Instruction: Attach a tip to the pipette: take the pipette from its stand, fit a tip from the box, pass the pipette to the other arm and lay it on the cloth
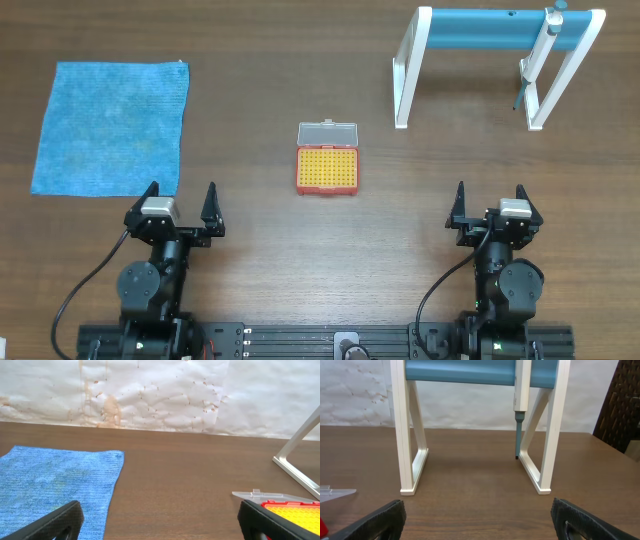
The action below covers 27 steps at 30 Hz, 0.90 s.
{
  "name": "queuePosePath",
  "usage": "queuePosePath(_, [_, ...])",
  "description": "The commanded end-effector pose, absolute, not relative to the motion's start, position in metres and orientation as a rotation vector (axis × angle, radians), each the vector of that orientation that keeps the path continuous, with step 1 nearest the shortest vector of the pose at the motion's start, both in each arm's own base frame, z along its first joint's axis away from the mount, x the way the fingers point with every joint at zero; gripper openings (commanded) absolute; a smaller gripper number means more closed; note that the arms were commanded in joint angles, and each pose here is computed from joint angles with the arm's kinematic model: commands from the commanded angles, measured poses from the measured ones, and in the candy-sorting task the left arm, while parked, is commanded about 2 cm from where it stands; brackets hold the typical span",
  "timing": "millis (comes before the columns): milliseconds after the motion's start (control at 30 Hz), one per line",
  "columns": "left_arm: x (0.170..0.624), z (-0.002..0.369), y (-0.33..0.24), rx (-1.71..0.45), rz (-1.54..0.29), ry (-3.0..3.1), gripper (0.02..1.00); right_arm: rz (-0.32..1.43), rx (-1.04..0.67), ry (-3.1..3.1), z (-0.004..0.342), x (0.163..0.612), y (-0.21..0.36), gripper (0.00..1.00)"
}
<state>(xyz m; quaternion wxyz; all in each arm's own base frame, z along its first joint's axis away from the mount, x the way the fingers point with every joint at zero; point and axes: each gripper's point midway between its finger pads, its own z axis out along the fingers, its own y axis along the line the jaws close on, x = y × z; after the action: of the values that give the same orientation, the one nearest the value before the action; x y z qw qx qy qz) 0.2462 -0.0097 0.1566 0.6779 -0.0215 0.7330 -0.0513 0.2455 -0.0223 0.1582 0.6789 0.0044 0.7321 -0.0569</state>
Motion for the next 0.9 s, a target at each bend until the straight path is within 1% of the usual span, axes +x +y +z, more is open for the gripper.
queuePosePath(33, [0.246, 0.156, -0.008, -0.06, -0.111, 1.65, 0.998, -0.112, 0.014, 1.642, 0.157, 0.245, -0.021, 0.952])
queuePosePath(833, [0.246, 0.156, -0.008, -0.06, -0.111, 1.65, 0.998, -0.111, 0.014, 1.646, 0.156, 0.246, -0.021, 0.952])
queuePosePath(867, [0.246, 0.156, -0.008, -0.06, -0.111, 1.65, 1.0, -0.104, 0.022, 1.645, 0.159, 0.247, -0.021, 0.952])
queuePosePath(900, [0.246, 0.155, -0.008, -0.06, -0.111, 1.65, 0.998, -0.085, 0.054, 1.634, 0.17, 0.251, -0.023, 0.952])
